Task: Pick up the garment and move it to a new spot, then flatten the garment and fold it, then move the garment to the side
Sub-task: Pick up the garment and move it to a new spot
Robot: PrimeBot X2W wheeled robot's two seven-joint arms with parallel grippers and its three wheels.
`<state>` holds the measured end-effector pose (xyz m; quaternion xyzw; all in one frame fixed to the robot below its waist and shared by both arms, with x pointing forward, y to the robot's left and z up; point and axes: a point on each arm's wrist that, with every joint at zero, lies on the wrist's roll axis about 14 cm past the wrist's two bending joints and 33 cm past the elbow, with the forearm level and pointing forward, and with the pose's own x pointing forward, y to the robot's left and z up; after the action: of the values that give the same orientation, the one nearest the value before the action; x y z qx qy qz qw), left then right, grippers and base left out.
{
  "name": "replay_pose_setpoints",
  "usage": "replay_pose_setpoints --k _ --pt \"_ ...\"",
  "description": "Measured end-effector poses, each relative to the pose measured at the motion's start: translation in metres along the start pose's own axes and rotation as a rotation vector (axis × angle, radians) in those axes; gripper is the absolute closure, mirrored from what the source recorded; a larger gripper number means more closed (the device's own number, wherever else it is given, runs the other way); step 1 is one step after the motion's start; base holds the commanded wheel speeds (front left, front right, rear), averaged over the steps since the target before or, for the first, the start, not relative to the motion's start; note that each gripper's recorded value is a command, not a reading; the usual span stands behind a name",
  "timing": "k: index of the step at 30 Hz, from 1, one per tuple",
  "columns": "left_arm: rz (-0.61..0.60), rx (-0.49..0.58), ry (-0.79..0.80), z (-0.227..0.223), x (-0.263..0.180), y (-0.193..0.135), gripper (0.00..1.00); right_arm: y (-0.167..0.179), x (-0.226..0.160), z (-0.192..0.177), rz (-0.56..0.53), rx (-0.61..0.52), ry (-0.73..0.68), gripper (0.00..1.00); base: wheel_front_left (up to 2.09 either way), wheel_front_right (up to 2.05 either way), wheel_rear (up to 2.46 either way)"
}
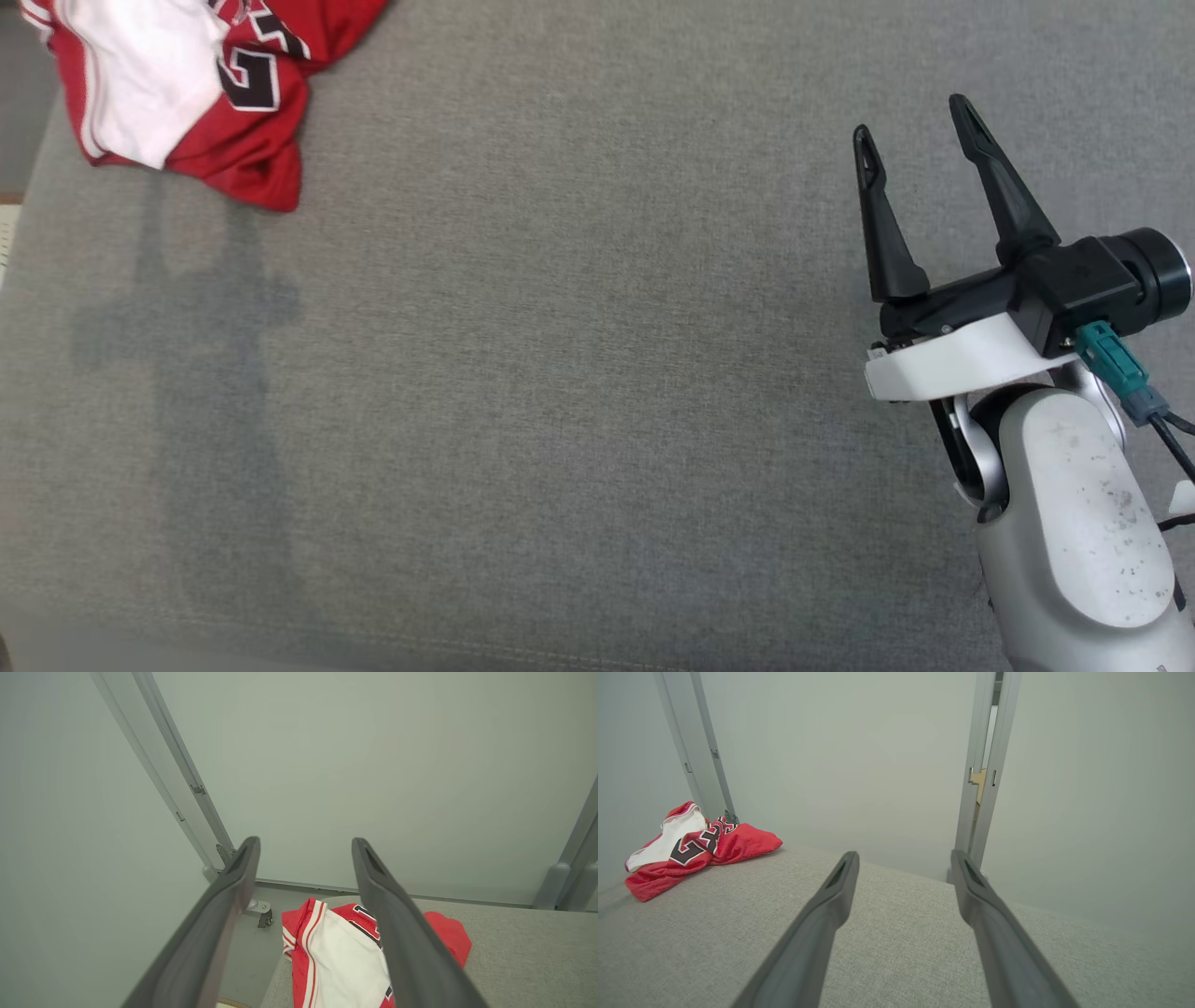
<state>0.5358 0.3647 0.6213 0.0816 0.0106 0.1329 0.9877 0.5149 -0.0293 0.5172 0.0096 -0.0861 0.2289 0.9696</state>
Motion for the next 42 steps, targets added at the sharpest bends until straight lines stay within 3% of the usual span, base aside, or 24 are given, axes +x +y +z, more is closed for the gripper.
replay_pose_setpoints --k 6,13,17,18,19,20,21,27,34,42 --pt "-0.080 0.005 0.338 -0.117 0.037 -0.046 0.00 -0.027 -0.011 -0.045 -0.061 0.003 0.094 0.00 0.00 0.00 0.00" --pt "-0.130 -0.001 0.518 -0.207 0.049 -0.086 0.00 -0.057 -0.033 -0.088 -0.139 -0.002 0.199 0.00 0.00 0.00 0.00" --pt "-0.132 -0.010 0.576 -0.236 0.052 -0.097 0.00 -0.067 -0.043 -0.101 -0.167 -0.009 0.231 0.00 0.00 0.00 0.00" --pt "-0.134 -0.011 0.587 -0.243 0.052 -0.100 0.05 -0.070 -0.045 -0.103 -0.174 -0.011 0.239 0.00 0.00 0.00 0.00" --pt "-0.135 -0.013 0.602 -0.249 0.051 -0.102 0.56 -0.072 -0.047 -0.105 -0.181 -0.014 0.246 0.00 0.00 0.00 0.00" --pt "-0.137 -0.015 0.607 -0.253 0.051 -0.104 0.71 -0.075 -0.050 -0.107 -0.188 -0.016 0.253 0.00 0.00 0.00 0.00" --pt "-0.139 -0.017 0.609 -0.254 0.052 -0.106 1.00 -0.076 -0.051 -0.107 -0.193 -0.017 0.257 0.00 0.00 0.00 0.00" --pt "-0.141 -0.022 0.557 -0.238 0.053 -0.102 1.00 -0.075 -0.055 -0.099 -0.202 -0.013 0.242 0.00 0.00 0.00 0.00" --pt "-0.192 0.024 0.402 -0.177 0.058 -0.102 1.00 -0.075 -0.066 -0.078 -0.222 -0.003 0.209 0.00 0.00 0.00 0.00" --pt "-0.370 0.019 0.137 -0.059 0.047 -0.161 1.00 -0.083 -0.102 -0.047 -0.295 0.010 0.188 0.00 0.00 0.00 0.00"
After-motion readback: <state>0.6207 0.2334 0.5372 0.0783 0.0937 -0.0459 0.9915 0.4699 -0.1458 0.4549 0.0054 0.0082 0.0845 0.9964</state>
